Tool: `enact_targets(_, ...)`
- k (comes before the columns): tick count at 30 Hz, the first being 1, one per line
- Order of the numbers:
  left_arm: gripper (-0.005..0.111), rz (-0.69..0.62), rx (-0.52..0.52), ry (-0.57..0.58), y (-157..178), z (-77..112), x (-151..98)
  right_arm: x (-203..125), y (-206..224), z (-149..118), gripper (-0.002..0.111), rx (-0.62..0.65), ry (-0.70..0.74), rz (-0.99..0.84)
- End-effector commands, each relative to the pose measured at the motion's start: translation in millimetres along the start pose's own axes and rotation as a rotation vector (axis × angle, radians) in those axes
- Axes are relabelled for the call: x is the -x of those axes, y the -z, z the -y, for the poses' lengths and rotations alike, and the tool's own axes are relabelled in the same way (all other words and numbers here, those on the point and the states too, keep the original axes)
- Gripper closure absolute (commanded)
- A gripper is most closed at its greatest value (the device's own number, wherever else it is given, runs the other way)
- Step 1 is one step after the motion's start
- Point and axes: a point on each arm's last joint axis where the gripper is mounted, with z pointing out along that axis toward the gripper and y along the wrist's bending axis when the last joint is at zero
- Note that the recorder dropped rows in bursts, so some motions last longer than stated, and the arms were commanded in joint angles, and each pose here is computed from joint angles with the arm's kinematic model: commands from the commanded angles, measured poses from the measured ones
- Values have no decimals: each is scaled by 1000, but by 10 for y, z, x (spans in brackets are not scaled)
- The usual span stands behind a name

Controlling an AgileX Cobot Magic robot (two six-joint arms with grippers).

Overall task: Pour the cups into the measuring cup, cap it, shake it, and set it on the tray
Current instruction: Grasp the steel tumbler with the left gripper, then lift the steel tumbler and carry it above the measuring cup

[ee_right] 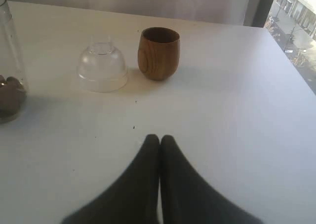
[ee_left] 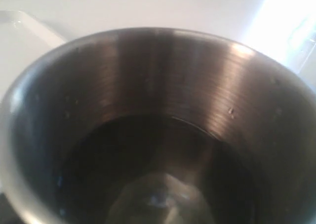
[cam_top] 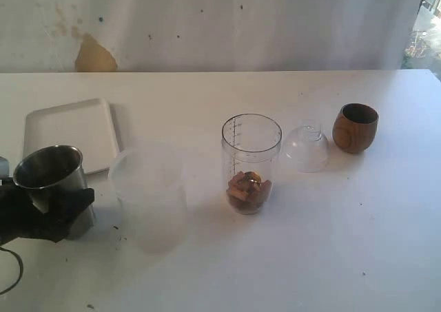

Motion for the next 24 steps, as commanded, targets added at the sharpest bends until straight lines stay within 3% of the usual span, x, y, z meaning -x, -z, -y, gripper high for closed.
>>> enact_targets(1,107,28,-29,8,-9,20,73,-21,-3,-1,108,-1,-1,-6)
enact_targets(9,107,190,-56,12,-45,-22,555,-21,-3,-1,108,-1,-1,-6)
enact_targets(20,107,173,-109,-8,-248,-117,1130,-21,-3,-1,108,-1,-29,-6)
enact_targets(24,107,108,-91,-95,-457,-26,1298,-21,-3,-1,108,-1,-29,-6)
